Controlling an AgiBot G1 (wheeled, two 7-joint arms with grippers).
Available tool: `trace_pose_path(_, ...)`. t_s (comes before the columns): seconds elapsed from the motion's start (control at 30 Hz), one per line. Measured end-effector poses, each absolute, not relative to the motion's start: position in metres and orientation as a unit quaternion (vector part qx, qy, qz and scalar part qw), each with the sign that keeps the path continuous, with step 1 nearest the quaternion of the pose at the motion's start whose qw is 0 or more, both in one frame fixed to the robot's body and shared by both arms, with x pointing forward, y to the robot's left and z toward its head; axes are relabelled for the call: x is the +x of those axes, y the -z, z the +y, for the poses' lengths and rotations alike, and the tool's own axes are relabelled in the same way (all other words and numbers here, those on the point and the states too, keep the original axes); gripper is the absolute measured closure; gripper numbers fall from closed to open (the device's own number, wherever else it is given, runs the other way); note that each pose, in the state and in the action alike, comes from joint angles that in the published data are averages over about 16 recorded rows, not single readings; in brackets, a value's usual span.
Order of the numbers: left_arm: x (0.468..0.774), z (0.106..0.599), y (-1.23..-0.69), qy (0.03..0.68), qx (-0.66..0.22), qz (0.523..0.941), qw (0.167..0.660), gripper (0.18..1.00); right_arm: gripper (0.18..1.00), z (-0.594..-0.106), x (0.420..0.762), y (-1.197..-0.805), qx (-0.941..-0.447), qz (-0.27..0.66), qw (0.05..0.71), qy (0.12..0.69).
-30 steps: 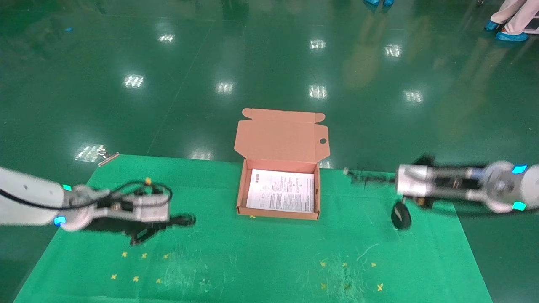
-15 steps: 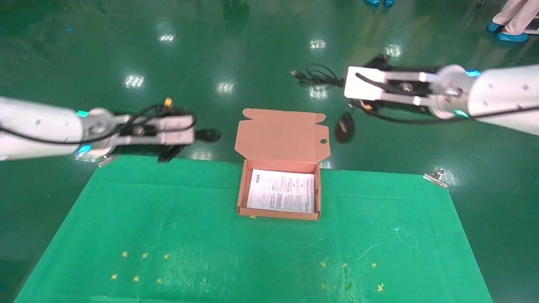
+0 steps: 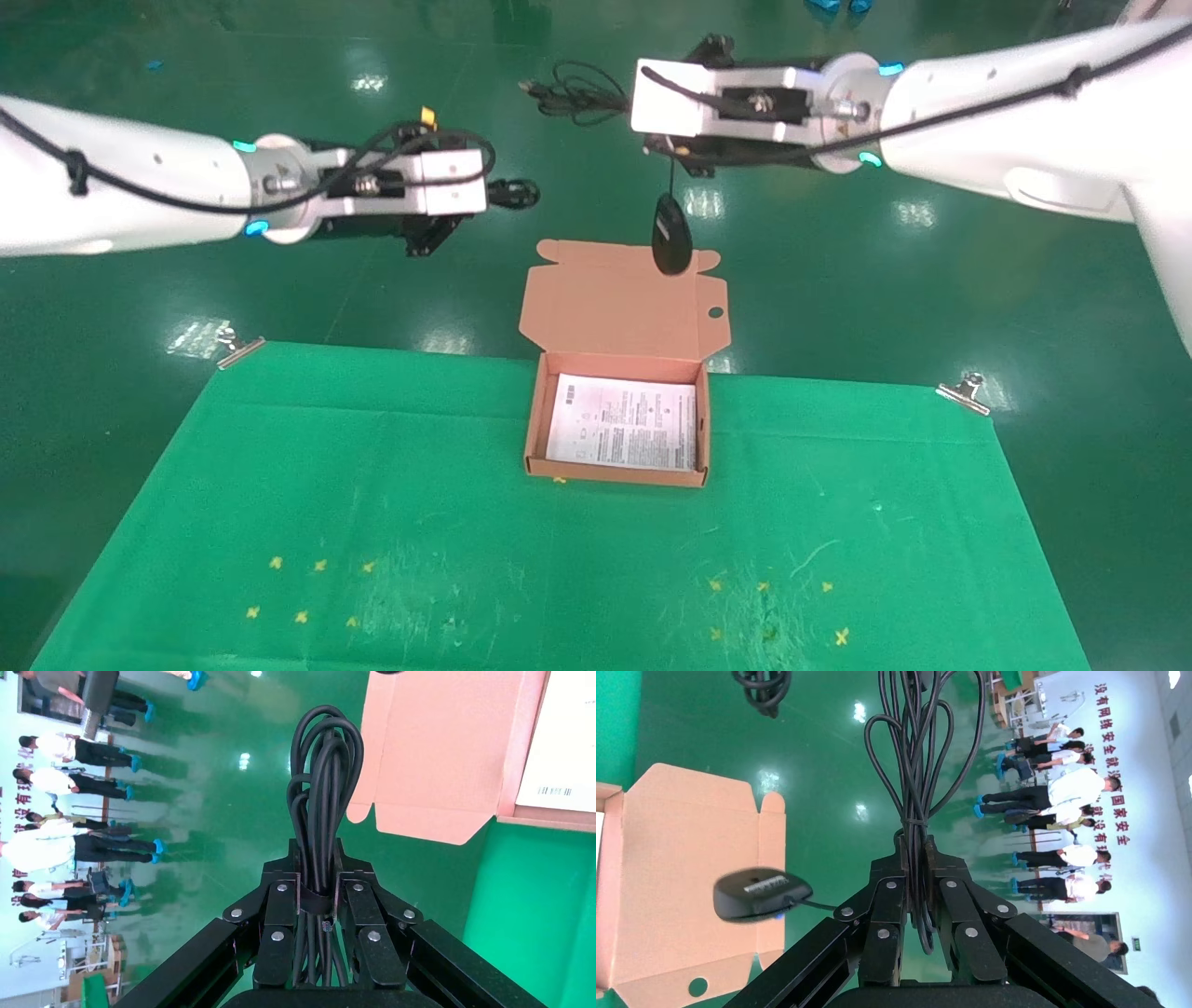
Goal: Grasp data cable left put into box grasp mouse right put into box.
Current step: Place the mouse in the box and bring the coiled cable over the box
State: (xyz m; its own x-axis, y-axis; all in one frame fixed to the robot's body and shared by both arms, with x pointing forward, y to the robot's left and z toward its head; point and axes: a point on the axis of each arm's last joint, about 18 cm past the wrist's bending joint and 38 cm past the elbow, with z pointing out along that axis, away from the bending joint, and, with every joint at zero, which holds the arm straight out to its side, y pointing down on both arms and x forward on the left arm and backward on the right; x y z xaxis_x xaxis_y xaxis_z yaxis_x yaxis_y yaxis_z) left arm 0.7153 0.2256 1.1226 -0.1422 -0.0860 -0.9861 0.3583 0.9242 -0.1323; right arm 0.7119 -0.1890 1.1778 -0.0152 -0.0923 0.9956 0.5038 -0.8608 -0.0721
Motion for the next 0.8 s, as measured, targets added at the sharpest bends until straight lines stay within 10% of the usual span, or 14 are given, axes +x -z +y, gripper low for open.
trace_pose_path(0.8,0.718,0.248,-1.081,0.150,0.068,0.772,0.614,0.929,0.965,-0.177,0.734,-1.134,-0.695,-0.155,0.214,0.668)
